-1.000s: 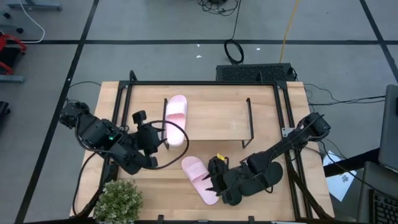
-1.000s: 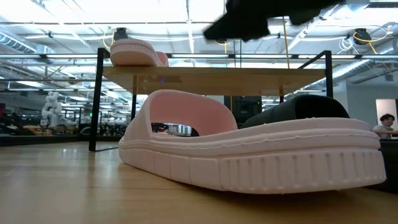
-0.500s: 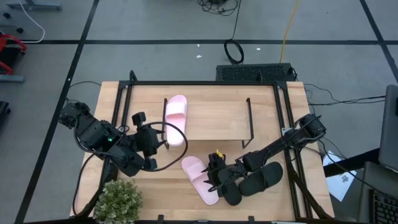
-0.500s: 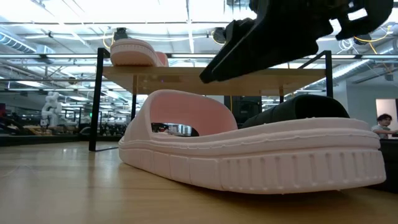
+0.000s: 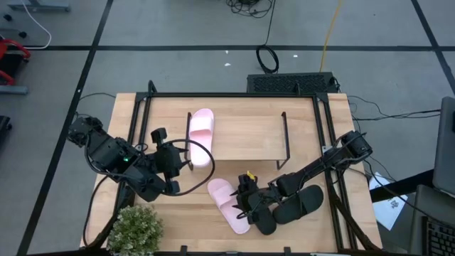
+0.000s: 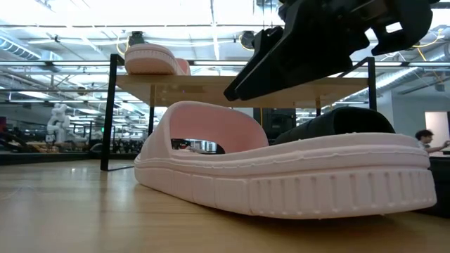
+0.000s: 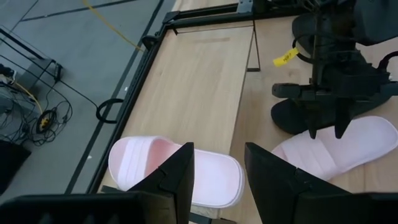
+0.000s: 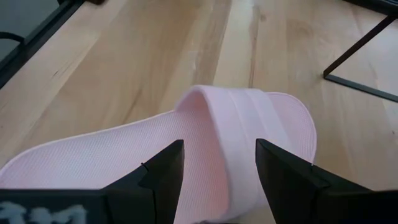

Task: Pick and place slides into the shelf
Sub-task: Put the pink slipper on the shelf

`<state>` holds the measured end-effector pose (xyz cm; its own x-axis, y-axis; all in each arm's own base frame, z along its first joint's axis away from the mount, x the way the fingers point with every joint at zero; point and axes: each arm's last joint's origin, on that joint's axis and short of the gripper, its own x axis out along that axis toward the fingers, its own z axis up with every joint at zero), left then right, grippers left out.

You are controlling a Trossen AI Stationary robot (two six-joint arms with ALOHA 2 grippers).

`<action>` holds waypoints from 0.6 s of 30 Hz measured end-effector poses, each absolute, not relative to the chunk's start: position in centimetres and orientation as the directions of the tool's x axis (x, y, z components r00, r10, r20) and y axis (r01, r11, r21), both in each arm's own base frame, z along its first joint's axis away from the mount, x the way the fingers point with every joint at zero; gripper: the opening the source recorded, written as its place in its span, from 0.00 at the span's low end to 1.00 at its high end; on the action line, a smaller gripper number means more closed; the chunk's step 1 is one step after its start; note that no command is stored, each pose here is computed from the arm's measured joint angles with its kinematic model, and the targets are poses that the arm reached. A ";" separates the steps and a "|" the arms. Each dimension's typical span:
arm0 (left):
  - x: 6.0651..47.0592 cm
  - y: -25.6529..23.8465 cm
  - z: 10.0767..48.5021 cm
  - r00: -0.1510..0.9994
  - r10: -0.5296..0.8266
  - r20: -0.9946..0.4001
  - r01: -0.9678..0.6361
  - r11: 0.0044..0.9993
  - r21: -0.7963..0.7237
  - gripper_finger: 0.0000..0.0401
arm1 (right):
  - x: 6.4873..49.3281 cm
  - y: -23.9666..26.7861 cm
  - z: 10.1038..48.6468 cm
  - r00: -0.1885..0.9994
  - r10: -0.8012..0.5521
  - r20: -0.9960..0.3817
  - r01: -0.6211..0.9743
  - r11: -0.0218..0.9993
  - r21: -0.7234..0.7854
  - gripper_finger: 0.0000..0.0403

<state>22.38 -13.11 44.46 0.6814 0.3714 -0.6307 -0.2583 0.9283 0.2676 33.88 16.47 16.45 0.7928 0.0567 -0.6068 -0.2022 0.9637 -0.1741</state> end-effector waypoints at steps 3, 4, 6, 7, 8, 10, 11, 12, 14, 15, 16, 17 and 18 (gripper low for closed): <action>22.4 -13.1 44.5 0.682 0.372 -0.630 -0.259 0.928 0.268 0.35 | 33.9 16.5 16.4 0.793 0.056 -0.607 -0.196 0.966 -0.166 0.47; 22.4 -13.1 44.5 0.682 0.372 -0.630 -0.258 0.928 0.269 0.35 | 33.9 16.5 16.5 0.793 0.055 -0.606 -0.195 0.967 -0.166 0.47; 22.4 -13.1 44.5 0.682 0.373 -0.630 -0.258 0.928 0.270 0.35 | 33.9 16.5 16.4 0.793 0.055 -0.607 -0.194 0.967 -0.166 0.47; 22.4 -13.1 44.5 0.682 0.373 -0.630 -0.258 0.928 0.270 0.35 | 33.9 16.5 16.4 0.793 0.055 -0.607 -0.192 0.968 -0.163 0.47; 22.4 -13.1 44.5 0.682 0.373 -0.630 -0.258 0.928 0.270 0.35 | 33.9 16.5 16.4 0.793 0.055 -0.607 -0.189 0.969 -0.159 0.47; 22.4 -13.1 44.5 0.682 0.373 -0.630 -0.258 0.928 0.270 0.35 | 33.9 16.5 16.4 0.791 0.054 -0.609 -0.182 0.972 -0.150 0.47; 22.4 -13.1 44.5 0.682 0.373 -0.630 -0.258 0.928 0.270 0.35 | 33.9 16.5 16.3 0.789 0.053 -0.612 -0.182 0.972 -0.151 0.47; 22.4 -13.1 44.5 0.682 0.373 -0.630 -0.258 0.928 0.270 0.35 | 33.9 16.5 16.1 0.789 0.051 -0.612 -0.181 0.972 -0.152 0.47; 22.4 -13.1 44.5 0.682 0.373 -0.629 -0.258 0.928 0.270 0.35 | 34.0 16.5 15.7 0.779 0.045 -0.625 -0.182 0.971 -0.156 0.47; 22.4 -13.1 44.5 0.682 0.373 -0.629 -0.258 0.928 0.270 0.35 | 34.1 16.6 15.4 0.779 0.047 -0.626 -0.180 0.972 -0.150 0.47; 22.4 -13.1 44.5 0.682 0.373 -0.629 -0.259 0.928 0.270 0.35 | 34.2 16.6 15.0 0.779 0.050 -0.625 -0.179 0.973 -0.146 0.47; 22.4 -13.1 44.5 0.682 0.373 -0.629 -0.258 0.928 0.270 0.35 | 34.3 16.6 14.6 0.774 0.047 -0.632 -0.180 0.972 -0.148 0.47; 22.4 -13.1 44.5 0.682 0.373 -0.629 -0.258 0.928 0.270 0.35 | 34.4 16.6 14.3 0.772 0.045 -0.634 -0.180 0.972 -0.150 0.47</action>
<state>22.39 -13.11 44.45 0.6819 0.3731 -0.6292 -0.2584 0.9275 0.2701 34.39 16.64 14.28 0.7720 0.0454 -0.6340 -0.1803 0.9721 -0.1500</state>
